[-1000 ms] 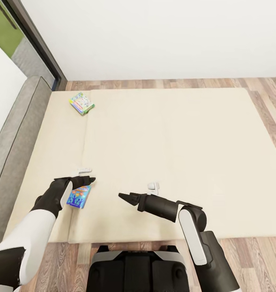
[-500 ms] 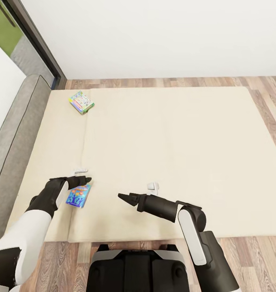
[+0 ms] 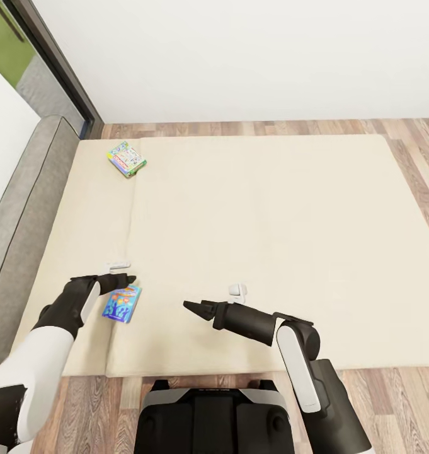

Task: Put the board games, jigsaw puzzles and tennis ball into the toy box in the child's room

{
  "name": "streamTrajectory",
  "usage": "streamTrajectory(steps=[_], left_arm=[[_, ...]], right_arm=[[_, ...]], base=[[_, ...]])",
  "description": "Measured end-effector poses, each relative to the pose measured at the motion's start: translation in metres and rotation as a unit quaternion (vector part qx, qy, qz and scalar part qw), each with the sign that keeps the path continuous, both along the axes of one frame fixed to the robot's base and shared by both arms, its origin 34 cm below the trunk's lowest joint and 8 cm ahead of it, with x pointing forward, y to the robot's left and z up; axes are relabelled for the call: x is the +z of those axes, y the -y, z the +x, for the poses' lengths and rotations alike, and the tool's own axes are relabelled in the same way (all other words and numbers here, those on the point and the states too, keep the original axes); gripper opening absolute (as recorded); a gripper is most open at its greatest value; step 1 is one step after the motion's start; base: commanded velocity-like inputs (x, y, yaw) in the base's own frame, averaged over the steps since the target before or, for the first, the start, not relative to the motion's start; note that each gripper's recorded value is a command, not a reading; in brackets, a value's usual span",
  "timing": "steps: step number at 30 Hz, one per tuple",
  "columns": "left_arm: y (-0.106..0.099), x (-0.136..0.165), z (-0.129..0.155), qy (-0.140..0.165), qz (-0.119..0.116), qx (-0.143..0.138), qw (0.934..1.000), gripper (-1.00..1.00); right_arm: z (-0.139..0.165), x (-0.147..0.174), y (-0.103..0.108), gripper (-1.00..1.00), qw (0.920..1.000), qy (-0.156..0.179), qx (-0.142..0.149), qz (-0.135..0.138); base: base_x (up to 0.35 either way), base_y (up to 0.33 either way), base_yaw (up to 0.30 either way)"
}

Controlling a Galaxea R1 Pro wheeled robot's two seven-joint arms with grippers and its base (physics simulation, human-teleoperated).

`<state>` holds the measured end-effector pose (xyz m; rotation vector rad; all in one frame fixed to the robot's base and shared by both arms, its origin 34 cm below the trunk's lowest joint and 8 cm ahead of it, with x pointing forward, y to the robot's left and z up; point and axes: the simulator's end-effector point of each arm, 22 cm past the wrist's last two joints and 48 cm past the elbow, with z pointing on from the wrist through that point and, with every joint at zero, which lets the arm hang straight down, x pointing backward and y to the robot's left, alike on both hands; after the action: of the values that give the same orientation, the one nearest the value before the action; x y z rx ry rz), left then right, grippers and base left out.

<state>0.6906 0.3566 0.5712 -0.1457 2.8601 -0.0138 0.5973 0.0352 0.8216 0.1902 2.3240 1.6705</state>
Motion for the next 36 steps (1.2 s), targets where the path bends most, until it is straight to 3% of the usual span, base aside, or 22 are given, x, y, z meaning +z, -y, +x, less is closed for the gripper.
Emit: streamTrajectory(steps=[11,17,36], left_arm=[[-0.014,0.001,-0.001,-0.001,0.026,0.005,0.9996,1.00],[-0.019,0.000,0.005,0.018,0.038,0.005,0.9991,1.00],[-0.020,-0.025,-0.022,-0.009,0.036,0.010,0.9993,1.00]], right_arm=[[0.002,0.000,0.001,1.00,1.0000,0.004,-0.004,-0.002],[0.010,0.000,0.004,1.00,0.9995,0.024,-0.019,-0.006],[0.007,-0.009,0.003,1.00,0.9997,0.015,-0.020,-0.002]], base=[[0.000,0.000,0.000],[0.000,0.000,0.000],[0.000,0.000,0.000]])
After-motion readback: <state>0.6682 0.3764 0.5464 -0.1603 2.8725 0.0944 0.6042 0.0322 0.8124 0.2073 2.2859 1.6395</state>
